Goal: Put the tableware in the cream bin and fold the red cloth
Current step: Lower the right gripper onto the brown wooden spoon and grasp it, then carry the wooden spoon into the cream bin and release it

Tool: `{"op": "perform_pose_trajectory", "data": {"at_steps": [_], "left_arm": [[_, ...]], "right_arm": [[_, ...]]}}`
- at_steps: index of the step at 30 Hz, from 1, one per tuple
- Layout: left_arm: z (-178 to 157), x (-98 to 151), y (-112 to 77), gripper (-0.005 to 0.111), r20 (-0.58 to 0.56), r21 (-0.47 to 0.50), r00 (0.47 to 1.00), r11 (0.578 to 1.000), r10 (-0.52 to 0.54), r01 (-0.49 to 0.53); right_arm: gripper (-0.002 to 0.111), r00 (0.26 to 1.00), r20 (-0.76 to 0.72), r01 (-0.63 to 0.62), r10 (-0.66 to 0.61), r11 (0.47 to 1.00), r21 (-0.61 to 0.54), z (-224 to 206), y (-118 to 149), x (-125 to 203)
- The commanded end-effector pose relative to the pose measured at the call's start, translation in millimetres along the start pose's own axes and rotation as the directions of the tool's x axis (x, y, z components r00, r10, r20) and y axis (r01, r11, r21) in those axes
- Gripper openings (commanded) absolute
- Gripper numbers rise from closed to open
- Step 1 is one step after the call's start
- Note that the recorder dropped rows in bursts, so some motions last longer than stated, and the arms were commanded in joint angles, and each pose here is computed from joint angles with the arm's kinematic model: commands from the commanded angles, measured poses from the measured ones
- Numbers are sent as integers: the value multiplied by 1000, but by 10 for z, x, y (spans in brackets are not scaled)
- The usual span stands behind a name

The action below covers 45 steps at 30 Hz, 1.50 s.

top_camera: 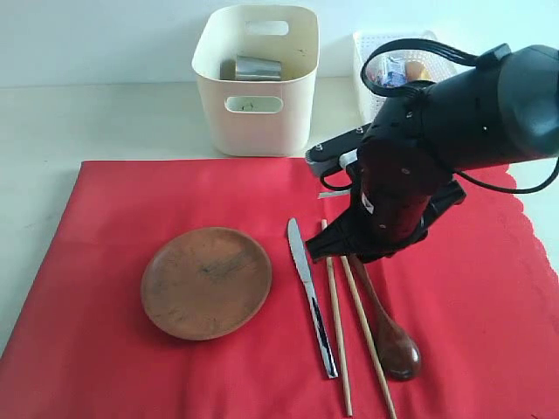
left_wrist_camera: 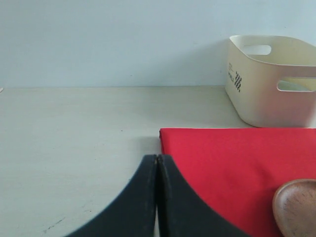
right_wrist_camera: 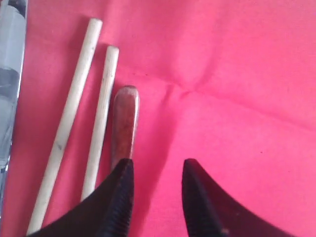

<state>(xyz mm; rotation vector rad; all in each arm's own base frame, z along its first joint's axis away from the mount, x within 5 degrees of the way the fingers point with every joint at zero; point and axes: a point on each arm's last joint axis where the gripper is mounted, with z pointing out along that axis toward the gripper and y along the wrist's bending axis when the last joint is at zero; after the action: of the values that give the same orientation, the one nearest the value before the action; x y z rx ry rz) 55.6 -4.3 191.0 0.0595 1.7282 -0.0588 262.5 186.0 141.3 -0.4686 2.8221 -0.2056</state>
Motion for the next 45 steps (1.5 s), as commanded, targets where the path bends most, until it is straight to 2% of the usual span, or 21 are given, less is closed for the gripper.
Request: {"op": "perform_pose_trajectory", "data": {"at_steps": [1,10,18,21,25,29,32,38,45], "left_arm": [[-4,-5,1,1,7,-2,1000,1000,2,-2],[-4,-5,1,1,7,-2,1000,1000,2,-2],[-4,-5,1,1,7,-2,1000,1000,2,-2],[-4,-5,1,1,7,-2,1000,1000,2,-2],[-4,-5,1,1,7,-2,1000,1000,2,-2],[-4,-5,1,1,7,-2,1000,1000,2,-2],[-4,-5,1,1,7,-2,1000,1000,2,-2],[-4,-5,1,1,7,-2,1000,1000,2,-2],[-4,-5,1,1,7,-2,1000,1000,2,-2]], "right_arm": [[34,1000,-14,-7,7,1000,-19,61,21,-8],[34,996,-87,6,-8,1000,-23,266,85,55],[27,996,-93,3,-6,1000,-27,282,88,74],[21,996,-82,12,-15,999,-40,303,95,93],[1,995,-98,14,-18,999,-33,315,85,126],[0,995,-95,10,-13,1000,-27,244,60,123],[0,998,-54,13,-15,999,-30,102,24,83],[0,991,130,46,-44,999,-14,-368,-98,-131],[0,918,389,84,-78,996,1,-896,-155,-547]]}}
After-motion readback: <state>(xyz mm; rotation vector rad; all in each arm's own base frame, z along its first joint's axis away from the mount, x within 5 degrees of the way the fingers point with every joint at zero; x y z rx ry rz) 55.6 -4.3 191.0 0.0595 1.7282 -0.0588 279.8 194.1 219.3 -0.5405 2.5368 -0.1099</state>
